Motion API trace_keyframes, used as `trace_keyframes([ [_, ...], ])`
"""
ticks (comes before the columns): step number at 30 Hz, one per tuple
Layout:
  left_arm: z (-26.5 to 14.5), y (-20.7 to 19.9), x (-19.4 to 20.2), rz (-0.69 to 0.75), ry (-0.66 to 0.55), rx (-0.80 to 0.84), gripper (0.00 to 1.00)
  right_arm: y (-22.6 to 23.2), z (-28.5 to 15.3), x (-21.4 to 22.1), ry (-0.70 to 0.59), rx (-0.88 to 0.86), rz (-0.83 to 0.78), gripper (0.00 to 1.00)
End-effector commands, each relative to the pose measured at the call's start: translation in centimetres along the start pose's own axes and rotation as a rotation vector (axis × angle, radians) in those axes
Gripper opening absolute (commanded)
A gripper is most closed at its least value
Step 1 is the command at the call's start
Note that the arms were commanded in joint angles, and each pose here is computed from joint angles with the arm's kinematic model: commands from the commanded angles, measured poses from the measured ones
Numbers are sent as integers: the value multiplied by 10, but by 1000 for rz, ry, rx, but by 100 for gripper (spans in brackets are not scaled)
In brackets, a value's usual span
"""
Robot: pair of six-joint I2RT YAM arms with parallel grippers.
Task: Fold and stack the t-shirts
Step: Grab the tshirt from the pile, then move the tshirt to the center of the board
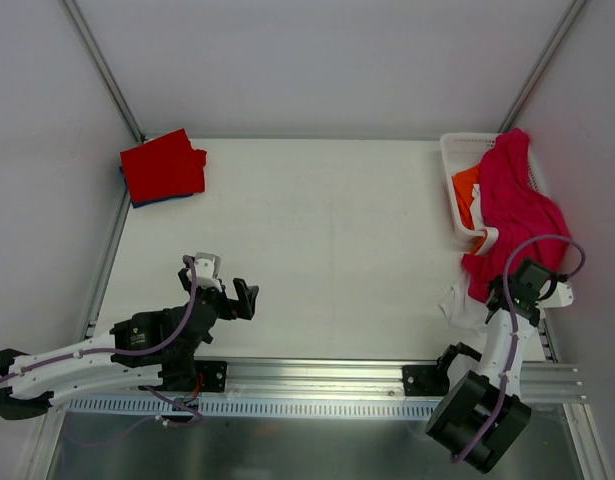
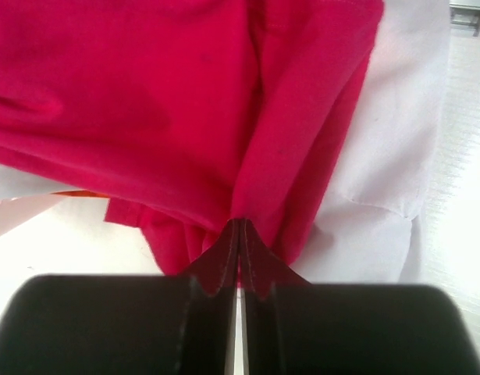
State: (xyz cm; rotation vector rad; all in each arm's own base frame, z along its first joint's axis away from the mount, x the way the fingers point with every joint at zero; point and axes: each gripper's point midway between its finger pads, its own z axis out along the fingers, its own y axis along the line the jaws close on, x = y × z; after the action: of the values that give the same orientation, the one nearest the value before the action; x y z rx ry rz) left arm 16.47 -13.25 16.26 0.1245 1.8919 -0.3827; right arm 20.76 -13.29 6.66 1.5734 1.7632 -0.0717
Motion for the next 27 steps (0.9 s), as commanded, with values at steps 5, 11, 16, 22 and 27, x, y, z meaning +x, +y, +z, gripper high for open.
trace_keyframes([
  [5,-1,-2,-5,-12,-5,3,99,71,-54,-25,-29,-346,74,0],
  [11,0,-2,-5,-6,-3,-6,99,167,-156,-26,43,-803,52,0],
  [16,0,-1,-5,-9,-8,-12,98,224,-252,7,152,-1076,-123,1],
  [22,-2,2,-9,-32,-27,-10,98,257,-344,87,354,-1313,-438,1],
  [27,-4,4,-11,-57,-44,-2,98,247,-374,179,521,-1337,-694,1],
])
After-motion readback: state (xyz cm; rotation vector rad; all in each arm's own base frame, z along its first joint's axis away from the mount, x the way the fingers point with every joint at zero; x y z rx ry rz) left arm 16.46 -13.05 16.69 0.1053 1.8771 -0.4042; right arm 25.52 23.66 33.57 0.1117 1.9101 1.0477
